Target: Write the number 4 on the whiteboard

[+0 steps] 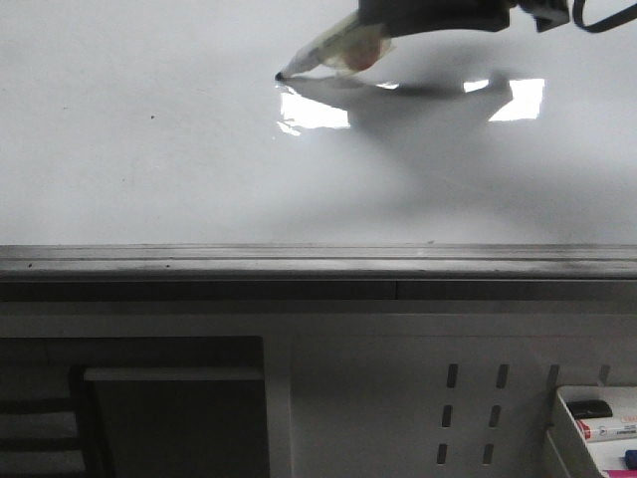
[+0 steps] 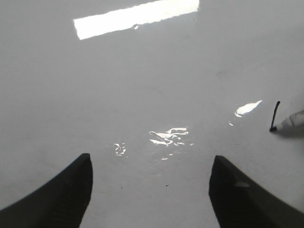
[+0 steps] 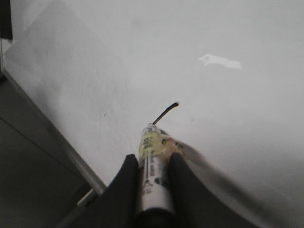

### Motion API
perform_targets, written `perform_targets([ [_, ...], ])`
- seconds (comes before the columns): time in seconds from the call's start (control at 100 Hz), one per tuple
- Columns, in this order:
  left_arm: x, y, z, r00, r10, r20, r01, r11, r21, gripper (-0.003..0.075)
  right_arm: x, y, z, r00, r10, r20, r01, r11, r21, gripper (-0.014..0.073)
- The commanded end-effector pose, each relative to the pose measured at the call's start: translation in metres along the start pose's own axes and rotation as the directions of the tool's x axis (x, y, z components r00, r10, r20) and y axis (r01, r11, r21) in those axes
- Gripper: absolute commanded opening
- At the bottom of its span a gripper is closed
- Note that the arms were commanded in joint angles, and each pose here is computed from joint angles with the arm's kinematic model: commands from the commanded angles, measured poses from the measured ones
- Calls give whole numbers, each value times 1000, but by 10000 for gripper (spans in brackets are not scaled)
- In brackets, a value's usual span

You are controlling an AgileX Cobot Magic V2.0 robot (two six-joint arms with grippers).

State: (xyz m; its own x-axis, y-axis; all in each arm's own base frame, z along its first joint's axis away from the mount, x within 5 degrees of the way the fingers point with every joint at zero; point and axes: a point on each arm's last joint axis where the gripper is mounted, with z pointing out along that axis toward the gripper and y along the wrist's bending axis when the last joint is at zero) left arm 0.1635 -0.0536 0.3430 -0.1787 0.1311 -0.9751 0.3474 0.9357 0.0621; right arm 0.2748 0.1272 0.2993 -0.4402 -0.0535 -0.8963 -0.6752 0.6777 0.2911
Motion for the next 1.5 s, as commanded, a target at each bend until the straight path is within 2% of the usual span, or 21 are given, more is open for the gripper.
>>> perform_targets([
  [0.0,-17,4,-4,994,-22,109,26,999,-30,471,-6,15,3,999,-53,0,52,998,-45,-53],
  [0.05,-17,4,-4,994,-22,109,26,999,-30,471,-4,19,7,997,-77,-14,77,997,-27,-52],
  [0.21,-17,4,-4,994,-22,109,26,999,-30,471,-3,17,3,1000,-30,4,29,994,101,-52],
  [0.42,-17,4,-5,994,-22,111,26,999,-31,471,9,16,-38,997,-32,67,13,962,274,-52],
  [0.53,-17,4,-5,994,-22,111,26,999,-31,471,17,20,-62,993,-37,108,0,948,319,-52],
  [0.58,-17,4,-5,994,-22,111,26,999,-31,471,18,24,-69,992,-42,122,3,954,300,-52],
  [0.7,-17,4,-5,994,-22,111,26,999,-31,471,9,42,-73,988,-58,142,36,987,156,-52],
  [1.049,-17,4,-5,993,-22,115,26,999,-33,471,-25,26,-35,991,-53,126,37,991,128,-52],
  [1.179,-17,4,-5,993,-22,115,26,999,-33,471,-11,18,-19,999,-32,42,27,993,114,-52],
  [1.349,-18,4,-5,992,-22,121,26,999,-35,471,29,17,-17,994,50,-97,-42,996,83,-52],
  [1.489,-19,2,-5,991,-21,130,24,999,-26,471,27,35,-25,993,37,-109,-43,998,-53,-52],
])
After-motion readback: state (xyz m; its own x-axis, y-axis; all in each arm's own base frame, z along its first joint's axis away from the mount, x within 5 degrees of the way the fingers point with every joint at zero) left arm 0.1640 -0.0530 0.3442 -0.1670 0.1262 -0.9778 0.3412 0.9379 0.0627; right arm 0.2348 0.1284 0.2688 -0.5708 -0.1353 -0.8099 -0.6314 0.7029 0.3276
